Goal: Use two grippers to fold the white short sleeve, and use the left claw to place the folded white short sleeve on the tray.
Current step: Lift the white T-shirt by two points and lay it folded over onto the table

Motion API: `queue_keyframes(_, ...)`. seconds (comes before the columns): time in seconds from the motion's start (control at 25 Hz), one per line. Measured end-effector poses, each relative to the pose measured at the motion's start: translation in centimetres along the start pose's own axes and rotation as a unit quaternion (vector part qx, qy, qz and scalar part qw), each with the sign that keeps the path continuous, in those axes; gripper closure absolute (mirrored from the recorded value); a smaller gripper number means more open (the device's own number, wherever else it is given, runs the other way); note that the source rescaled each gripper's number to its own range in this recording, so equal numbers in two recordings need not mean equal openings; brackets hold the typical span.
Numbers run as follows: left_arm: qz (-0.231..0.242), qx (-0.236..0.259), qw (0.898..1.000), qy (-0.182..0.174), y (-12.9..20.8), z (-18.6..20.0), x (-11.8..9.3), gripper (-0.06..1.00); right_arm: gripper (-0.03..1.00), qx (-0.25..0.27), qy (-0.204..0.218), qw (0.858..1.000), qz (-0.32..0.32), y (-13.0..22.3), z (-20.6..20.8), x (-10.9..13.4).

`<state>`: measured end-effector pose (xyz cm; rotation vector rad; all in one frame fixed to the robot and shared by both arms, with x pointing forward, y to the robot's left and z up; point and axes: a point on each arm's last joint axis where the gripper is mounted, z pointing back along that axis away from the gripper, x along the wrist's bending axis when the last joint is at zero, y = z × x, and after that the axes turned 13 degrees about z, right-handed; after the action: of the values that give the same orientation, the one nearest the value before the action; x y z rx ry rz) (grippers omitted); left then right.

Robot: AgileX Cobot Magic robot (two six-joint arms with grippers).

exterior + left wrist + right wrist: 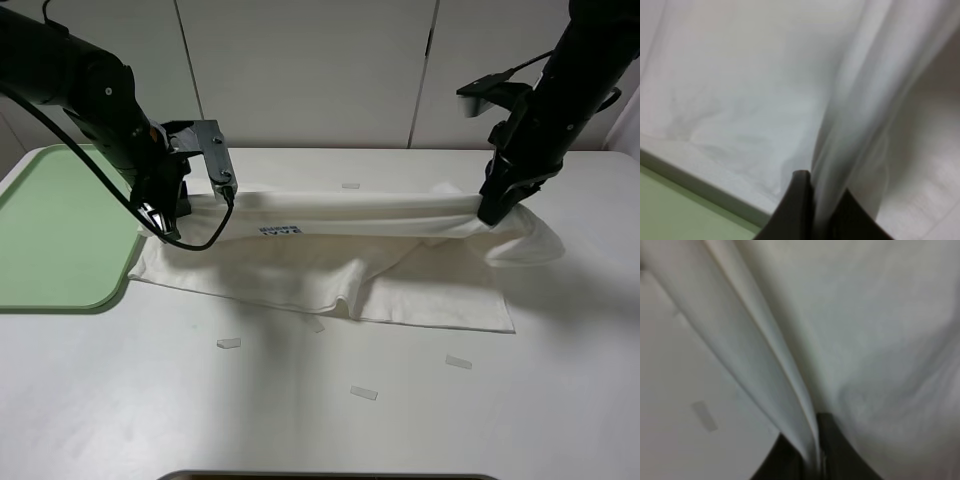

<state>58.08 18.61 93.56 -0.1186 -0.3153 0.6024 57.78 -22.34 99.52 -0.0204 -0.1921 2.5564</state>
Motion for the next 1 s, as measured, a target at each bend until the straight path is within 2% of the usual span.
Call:
queue_keyframes(0.12, 0.001, -0.004, 1.000, -0.002, -0.1, 0.0, 0.1, 0.94, 0.95, 0.011, -0.026, 1.000, -0.004, 0.2, 0.0, 0.5)
queue_keyframes(0.36, 0.002, -0.007, 1.000, -0.006, 0.1, -0.1, 0.4, 0.94, 0.95, 0.001, -0.051, 0.999, -0.016, 0.0, 0.1, 0.9)
queue_keyframes(0.6, 0.001, -0.017, 1.000, -0.014, 0.0, -0.1, 0.5, 0.93, 0.95, -0.001, -0.052, 0.998, -0.019, 0.1, 0.1, 0.9)
queue_keyframes(0.68, -0.006, -0.016, 1.000, -0.019, 0.0, -0.1, 0.7, 0.87, 0.92, 0.005, -0.051, 0.999, -0.017, 0.2, 0.1, 0.8)
queue_keyframes(0.72, -0.007, -0.014, 1.000, -0.022, 0.2, -0.1, 0.9, 0.80, 0.85, 0.011, -0.051, 0.998, -0.019, 0.4, 0.1, 0.7)
queue_keyframes(0.76, -0.010, -0.011, 1.000, -0.024, 0.3, -0.1, 1.0, 0.71, 0.85, 0.011, -0.051, 0.998, -0.019, 0.4, 0.1, 0.7)
queue_keyframes(0.8, -0.013, -0.008, 1.000, -0.027, 0.5, -0.2, 1.2, 0.58, 0.74, 0.017, -0.052, 0.998, -0.023, 0.6, 0.1, 0.7)
queue_keyframes(0.84, -0.013, -0.008, 1.000, -0.027, 0.5, -0.2, 1.2, 0.58, 0.61, 0.023, -0.052, 0.998, -0.028, 0.8, 0.1, 0.6)
queue_keyframes(0.88, -0.003, -0.008, 1.000, -0.030, 0.7, -0.2, 1.4, 0.26, 0.37, 0.031, -0.051, 0.998, -0.035, 1.0, 0.2, 0.5)
queue_keyframes(0.92, 0.005, -0.012, 0.999, -0.032, 0.7, -0.3, 1.4, 0.15, 0.25, 0.034, -0.051, 0.997, -0.043, 1.1, 0.2, 0.5)
queue_keyframes(1.0, 0.016, -0.021, 0.999, -0.035, 0.5, -0.5, 1.4, 0.04, 0.03, 0.037, -0.050, 0.996, -0.066, 1.2, 0.2, 0.4)
